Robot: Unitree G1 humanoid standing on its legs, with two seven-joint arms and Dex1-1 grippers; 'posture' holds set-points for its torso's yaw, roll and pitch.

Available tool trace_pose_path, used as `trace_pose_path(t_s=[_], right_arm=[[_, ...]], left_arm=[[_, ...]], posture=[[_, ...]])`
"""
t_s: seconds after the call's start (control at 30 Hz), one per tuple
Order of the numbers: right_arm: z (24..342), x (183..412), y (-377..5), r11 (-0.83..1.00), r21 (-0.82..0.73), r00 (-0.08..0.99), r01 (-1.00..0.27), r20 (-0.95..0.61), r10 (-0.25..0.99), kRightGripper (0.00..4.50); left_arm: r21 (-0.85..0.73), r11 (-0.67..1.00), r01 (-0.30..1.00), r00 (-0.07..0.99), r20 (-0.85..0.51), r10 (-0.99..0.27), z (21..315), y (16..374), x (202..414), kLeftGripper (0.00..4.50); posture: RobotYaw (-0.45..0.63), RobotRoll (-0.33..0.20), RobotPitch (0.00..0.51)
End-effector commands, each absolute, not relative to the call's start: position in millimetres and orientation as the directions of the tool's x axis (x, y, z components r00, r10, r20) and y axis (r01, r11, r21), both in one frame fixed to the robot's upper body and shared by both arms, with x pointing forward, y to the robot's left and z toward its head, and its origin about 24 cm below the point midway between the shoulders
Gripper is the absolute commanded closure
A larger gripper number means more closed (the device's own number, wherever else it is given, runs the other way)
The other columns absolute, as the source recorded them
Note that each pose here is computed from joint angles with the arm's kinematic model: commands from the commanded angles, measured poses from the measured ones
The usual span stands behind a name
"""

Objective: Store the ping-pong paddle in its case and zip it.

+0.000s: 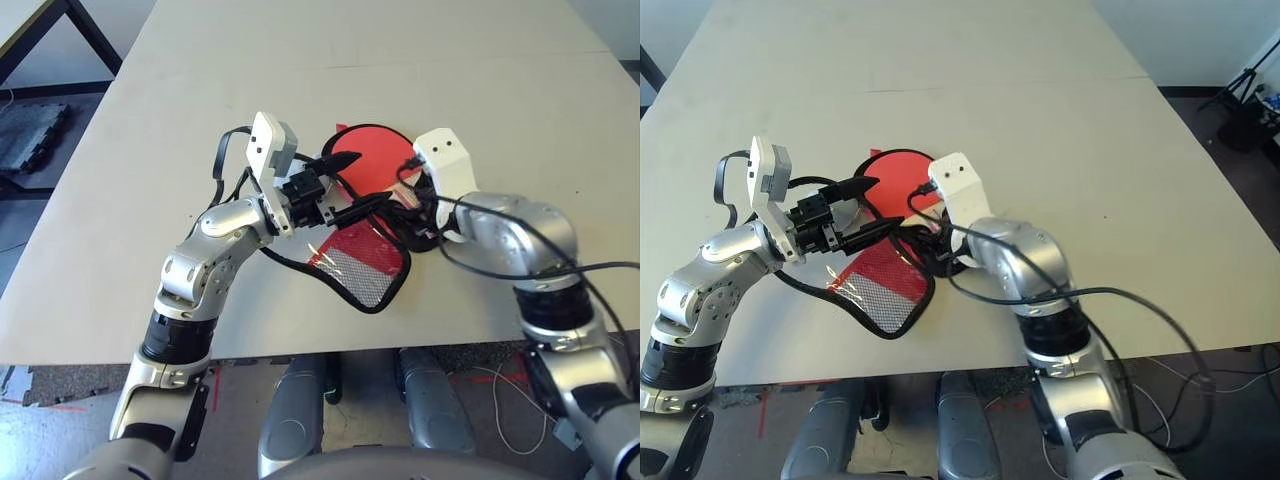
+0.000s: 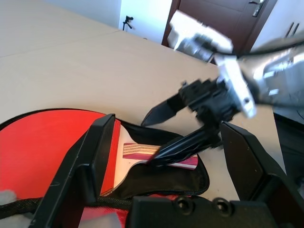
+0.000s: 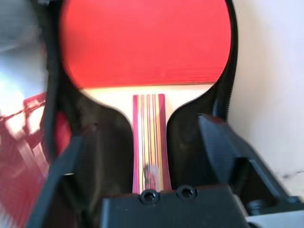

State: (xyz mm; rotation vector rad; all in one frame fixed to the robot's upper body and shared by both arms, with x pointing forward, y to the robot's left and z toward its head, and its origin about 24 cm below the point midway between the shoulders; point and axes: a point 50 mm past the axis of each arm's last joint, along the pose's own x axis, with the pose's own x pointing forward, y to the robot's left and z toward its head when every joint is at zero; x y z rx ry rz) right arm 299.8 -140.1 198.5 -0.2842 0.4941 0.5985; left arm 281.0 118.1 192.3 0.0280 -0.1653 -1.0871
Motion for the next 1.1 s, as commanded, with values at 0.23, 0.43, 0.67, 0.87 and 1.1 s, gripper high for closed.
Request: trace_pose_path(t_s=[0.23, 0.43, 0.67, 0.87, 1.1], right_arm=[[210, 290, -172, 0.62, -0.067, 0.585, -0.782, -0.424, 0.691, 0.01], [203, 286, -185, 0.534, -0.097, 0.517, -0.84, -0.442, 0.733, 0.01], [200, 292, -183, 0.486, -0.126, 0.494, -0.865, -0.391, 0.777, 0.01], [196, 290, -179, 0.429, -0.117, 0.439, -0.896, -0.389, 0.81, 0.01], [194, 291, -178, 0.384, -0.115, 0.397, -0.916, -0.389, 0.831, 0.01]], left_arm=[[0.271, 0.513, 0.814, 0.504, 0.106, -0.857, 240, 154, 277, 0.0], [0.34, 0.521, 0.783, 0.56, -0.019, -0.828, 257, 193, 259, 0.0], [0.319, 0.552, 0.771, 0.616, -0.15, -0.774, 243, 224, 232, 0.0], [0.319, 0.641, 0.698, 0.714, -0.237, -0.659, 229, 258, 219, 0.0], [0.274, 0.636, 0.721, 0.692, -0.338, -0.638, 221, 271, 200, 0.0]], posture=[[0.01, 0.0, 0.261], [0.05, 0.0, 0.272], [0.09, 0.0, 0.275], [0.12, 0.0, 0.277], [0.15, 0.0, 0.275]])
